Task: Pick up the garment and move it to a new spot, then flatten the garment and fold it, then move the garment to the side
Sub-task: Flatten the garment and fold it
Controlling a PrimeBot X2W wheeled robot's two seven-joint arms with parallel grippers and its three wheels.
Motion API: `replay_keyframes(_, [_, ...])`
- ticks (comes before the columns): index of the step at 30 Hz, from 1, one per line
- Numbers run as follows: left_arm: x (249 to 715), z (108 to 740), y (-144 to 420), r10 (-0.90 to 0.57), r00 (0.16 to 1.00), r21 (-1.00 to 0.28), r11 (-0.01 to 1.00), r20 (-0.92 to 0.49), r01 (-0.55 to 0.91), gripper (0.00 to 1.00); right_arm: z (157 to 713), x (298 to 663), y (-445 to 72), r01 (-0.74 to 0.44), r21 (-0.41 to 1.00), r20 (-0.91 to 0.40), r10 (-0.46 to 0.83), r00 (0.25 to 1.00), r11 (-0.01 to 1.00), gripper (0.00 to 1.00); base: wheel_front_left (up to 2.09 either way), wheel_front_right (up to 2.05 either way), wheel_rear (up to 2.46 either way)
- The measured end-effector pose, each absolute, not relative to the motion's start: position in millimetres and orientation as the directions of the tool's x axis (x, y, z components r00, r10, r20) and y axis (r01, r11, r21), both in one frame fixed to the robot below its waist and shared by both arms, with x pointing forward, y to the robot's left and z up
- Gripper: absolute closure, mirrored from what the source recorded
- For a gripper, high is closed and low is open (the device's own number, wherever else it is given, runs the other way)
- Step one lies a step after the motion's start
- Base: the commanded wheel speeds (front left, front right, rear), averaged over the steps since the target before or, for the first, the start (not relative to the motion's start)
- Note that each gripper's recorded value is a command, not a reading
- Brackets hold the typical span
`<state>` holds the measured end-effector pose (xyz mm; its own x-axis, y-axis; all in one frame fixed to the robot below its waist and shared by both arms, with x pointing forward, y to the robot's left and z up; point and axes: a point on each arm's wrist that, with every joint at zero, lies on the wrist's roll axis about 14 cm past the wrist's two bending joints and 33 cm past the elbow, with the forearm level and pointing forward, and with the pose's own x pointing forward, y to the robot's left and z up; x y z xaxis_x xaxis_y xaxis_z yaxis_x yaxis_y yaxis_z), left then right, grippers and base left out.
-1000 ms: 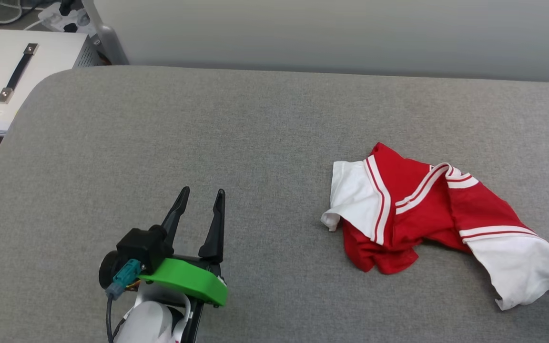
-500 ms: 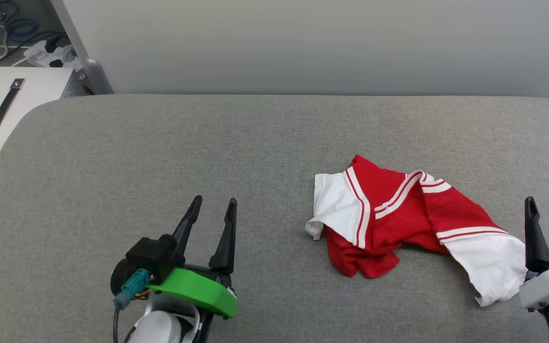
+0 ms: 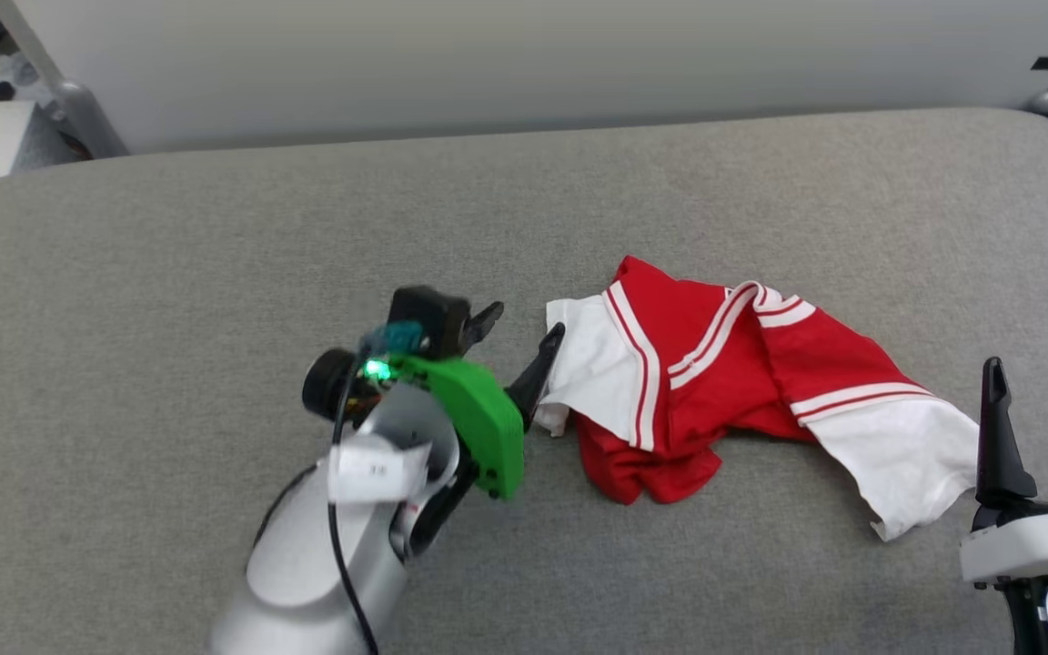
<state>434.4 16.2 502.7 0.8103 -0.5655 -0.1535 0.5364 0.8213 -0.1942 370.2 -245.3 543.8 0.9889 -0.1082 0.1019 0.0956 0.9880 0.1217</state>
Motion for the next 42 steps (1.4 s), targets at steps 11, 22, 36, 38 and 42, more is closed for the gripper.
replay_keyframes(11, [454,433,-12,-0.601,0.4,-0.271,0.73,-0.692,0.628,0.0,529,372,-262,0.161,0.116,0.075,-0.17,0.983,0.98,0.0,0.0,0.0,0.0])
replay_keyframes(22, [456,385,-12,-0.552,0.26,-0.3,0.723,-0.792,0.622,0.0,507,362,-279,0.229,0.098,0.022,-0.232,0.973,0.969,0.0,0.0,0.0,0.0])
replay_keyframes(36, [462,382,8,-0.528,0.315,-0.256,0.747,-0.788,0.613,1.0,504,372,-271,0.206,0.103,0.023,-0.209,0.978,0.973,0.0,0.0,0.0,0.0])
replay_keyframes(38, [466,389,17,-0.524,0.354,-0.243,0.763,-0.774,0.599,1.0,508,373,-268,0.196,0.104,0.034,-0.2,0.979,0.975,0.0,0.0,0.0,0.0])
replay_keyframes(42, [479,413,39,-0.517,0.464,-0.207,0.797,-0.72,0.567,1.0,515,375,-260,0.167,0.114,0.05,-0.174,0.984,0.979,0.0,0.0,0.0,0.0])
